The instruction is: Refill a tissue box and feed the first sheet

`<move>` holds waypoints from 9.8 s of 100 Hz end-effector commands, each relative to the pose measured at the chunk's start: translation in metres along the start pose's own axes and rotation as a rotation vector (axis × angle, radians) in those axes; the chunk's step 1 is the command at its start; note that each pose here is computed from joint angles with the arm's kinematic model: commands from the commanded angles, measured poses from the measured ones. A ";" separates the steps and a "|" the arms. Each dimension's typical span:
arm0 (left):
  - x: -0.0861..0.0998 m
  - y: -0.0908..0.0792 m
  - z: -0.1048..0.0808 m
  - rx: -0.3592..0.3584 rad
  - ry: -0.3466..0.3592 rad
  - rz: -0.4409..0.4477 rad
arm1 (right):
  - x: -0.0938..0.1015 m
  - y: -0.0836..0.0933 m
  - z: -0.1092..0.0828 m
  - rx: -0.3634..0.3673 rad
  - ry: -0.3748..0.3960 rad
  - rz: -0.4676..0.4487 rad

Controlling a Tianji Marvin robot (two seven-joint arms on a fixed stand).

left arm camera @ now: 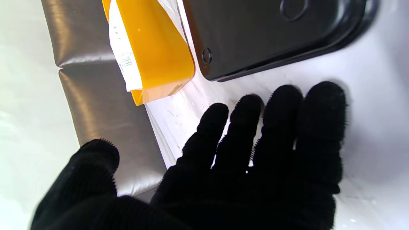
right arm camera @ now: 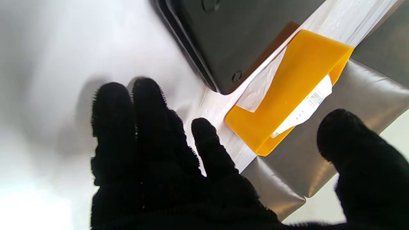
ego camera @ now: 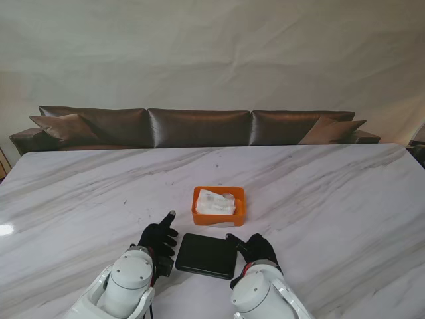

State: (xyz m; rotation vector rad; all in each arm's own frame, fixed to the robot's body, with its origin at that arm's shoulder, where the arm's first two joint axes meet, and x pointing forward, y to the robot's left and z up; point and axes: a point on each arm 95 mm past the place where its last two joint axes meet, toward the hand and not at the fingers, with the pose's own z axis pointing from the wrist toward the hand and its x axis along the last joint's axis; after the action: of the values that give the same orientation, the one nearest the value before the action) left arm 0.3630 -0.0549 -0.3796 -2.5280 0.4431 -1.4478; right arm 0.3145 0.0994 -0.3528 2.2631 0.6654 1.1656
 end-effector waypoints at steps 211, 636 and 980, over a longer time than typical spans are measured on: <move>-0.010 0.015 0.007 -0.111 -0.120 0.155 | 0.017 0.022 0.035 0.120 -0.065 0.117; 0.079 0.024 -0.026 -0.028 0.181 0.188 | 0.057 0.029 0.007 0.200 0.121 0.285; 0.142 0.038 0.049 -0.032 0.169 0.238 | 0.106 0.093 0.125 0.214 0.073 0.251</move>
State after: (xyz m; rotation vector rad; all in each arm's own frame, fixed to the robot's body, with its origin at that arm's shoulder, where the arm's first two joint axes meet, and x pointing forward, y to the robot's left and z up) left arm 0.4723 -0.1259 -0.3062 -2.2649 0.7472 -1.5437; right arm 0.4903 0.0561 -0.2970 2.5158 0.5469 1.3297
